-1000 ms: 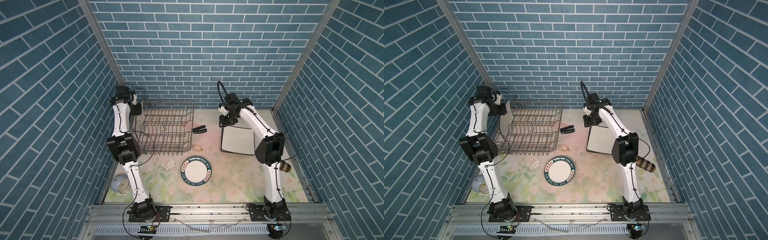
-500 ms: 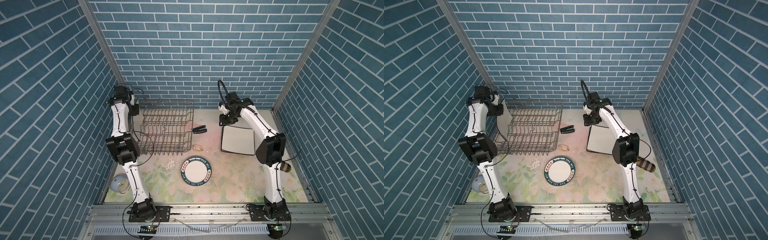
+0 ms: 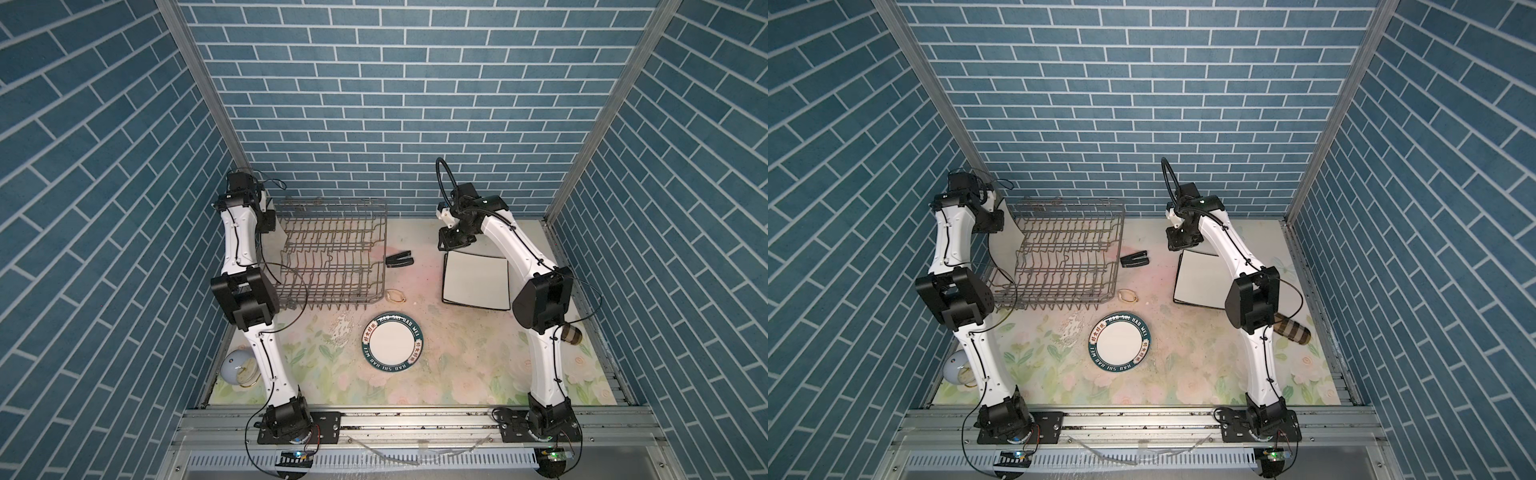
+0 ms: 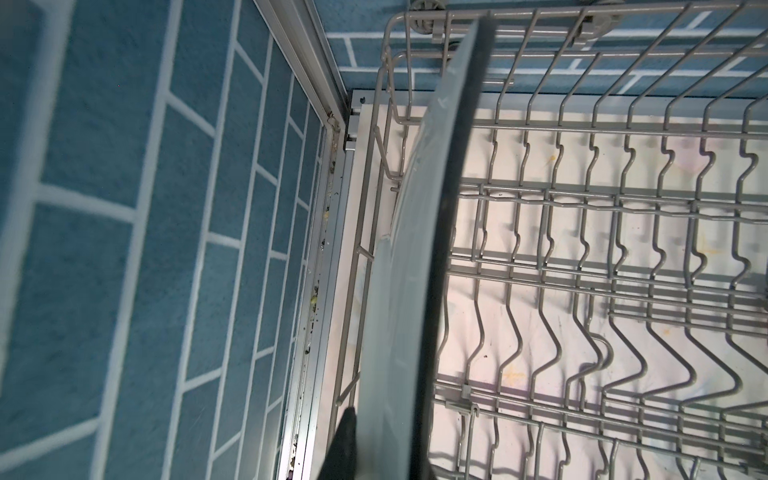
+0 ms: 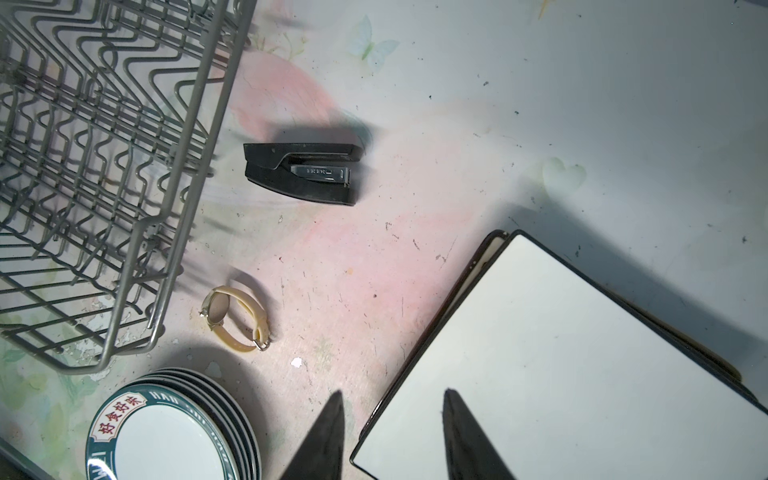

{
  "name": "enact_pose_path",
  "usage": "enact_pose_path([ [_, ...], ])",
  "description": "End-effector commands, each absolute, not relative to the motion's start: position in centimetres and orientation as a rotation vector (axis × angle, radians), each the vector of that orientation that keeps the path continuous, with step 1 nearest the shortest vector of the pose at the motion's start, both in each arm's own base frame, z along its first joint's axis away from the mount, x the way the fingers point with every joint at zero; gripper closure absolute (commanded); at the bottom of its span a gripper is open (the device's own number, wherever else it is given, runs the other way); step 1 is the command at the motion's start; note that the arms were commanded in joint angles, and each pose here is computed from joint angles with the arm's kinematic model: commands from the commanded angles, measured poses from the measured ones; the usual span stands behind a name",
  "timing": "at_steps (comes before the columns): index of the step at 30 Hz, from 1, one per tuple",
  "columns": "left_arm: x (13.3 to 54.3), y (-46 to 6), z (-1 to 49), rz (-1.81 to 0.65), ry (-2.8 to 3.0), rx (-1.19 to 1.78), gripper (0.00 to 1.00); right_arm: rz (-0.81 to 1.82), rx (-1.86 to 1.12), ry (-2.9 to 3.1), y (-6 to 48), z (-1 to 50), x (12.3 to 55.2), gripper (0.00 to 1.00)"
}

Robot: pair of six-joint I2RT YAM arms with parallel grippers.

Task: Unload the plates from the dish rack
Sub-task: Pick up a plate from the dish rack.

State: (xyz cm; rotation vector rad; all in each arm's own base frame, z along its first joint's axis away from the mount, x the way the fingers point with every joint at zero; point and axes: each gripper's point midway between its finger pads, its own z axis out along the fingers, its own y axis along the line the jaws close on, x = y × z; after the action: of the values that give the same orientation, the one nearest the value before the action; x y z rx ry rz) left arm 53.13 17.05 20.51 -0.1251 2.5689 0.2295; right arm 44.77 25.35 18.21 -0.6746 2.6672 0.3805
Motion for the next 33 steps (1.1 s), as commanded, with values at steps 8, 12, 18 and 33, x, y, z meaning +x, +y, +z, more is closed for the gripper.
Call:
enact_pose_path([
  [8,51.0,15.0,29.0,0.210,2.412,-0.125,1.00,0.378,-0.715,2.557,24.5,21.6,44.1,0.59],
  [12,50.4,14.8,30.7,0.210,2.377,-0.125,1.00,0.397,-0.709,2.535,24.4,22.0,44.0,0.59],
  [18,49.3,13.6,32.9,0.153,2.329,-0.127,1.00,0.410,-0.705,2.514,23.9,22.4,43.3,0.59],
  [33,48.3,5.5,38.1,-0.435,2.109,-0.143,1.00,0.531,-0.560,2.411,20.9,25.8,40.4,0.59],
])
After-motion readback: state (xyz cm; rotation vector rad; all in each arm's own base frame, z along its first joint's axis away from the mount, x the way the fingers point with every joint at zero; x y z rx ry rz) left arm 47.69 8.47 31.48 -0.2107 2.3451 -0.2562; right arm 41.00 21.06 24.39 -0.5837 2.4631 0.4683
